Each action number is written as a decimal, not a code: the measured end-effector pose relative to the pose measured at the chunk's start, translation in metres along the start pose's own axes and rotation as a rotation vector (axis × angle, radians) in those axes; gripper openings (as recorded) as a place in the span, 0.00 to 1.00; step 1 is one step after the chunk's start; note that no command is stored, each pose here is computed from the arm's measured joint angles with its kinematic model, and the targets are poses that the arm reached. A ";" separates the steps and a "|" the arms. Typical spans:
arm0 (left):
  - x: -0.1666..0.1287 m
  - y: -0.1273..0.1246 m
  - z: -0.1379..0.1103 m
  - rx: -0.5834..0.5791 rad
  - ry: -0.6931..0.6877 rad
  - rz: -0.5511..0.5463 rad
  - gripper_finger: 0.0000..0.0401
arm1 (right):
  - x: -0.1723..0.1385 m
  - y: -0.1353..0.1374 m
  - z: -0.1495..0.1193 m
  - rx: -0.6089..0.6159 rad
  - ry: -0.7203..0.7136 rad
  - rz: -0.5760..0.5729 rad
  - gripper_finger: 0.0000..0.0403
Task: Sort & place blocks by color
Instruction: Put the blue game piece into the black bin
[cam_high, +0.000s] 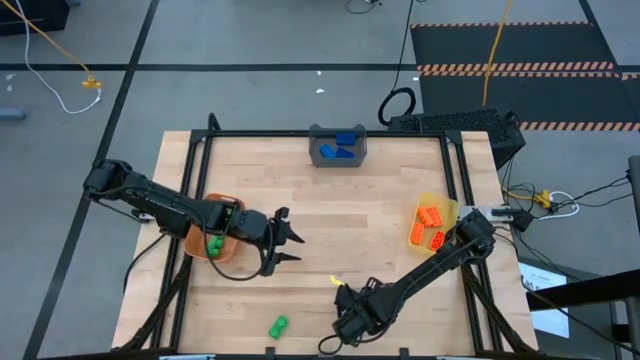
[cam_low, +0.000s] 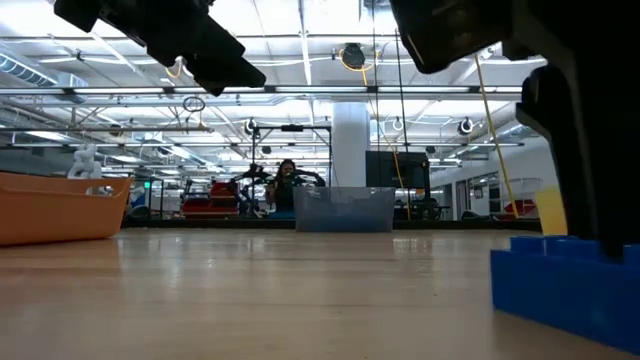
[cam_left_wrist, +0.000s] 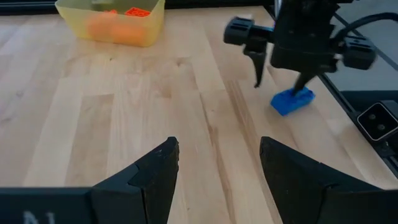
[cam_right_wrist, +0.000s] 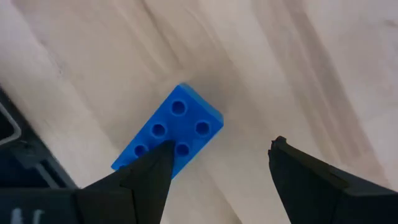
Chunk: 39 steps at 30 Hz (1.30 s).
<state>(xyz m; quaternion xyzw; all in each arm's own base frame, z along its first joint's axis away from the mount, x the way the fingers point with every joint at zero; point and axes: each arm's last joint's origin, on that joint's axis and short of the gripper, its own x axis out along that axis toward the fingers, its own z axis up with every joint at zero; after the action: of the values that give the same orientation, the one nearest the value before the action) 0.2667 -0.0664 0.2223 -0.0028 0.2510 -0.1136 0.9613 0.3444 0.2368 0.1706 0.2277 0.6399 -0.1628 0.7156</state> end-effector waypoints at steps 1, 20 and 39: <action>0.000 0.000 0.000 0.000 0.000 -0.001 0.56 | 0.000 -0.001 -0.001 0.003 0.006 -0.014 0.61; 0.000 0.000 0.000 -0.003 -0.001 -0.001 0.56 | -0.001 -0.006 -0.001 -0.004 -0.005 -0.066 0.61; 0.000 0.000 0.000 -0.002 -0.001 0.000 0.56 | -0.001 -0.006 -0.001 -0.005 -0.005 -0.068 0.61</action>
<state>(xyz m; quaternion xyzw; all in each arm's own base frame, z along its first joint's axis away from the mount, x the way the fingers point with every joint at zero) 0.2667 -0.0665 0.2224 -0.0036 0.2506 -0.1134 0.9614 0.3404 0.2318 0.1705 0.2034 0.6461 -0.1861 0.7117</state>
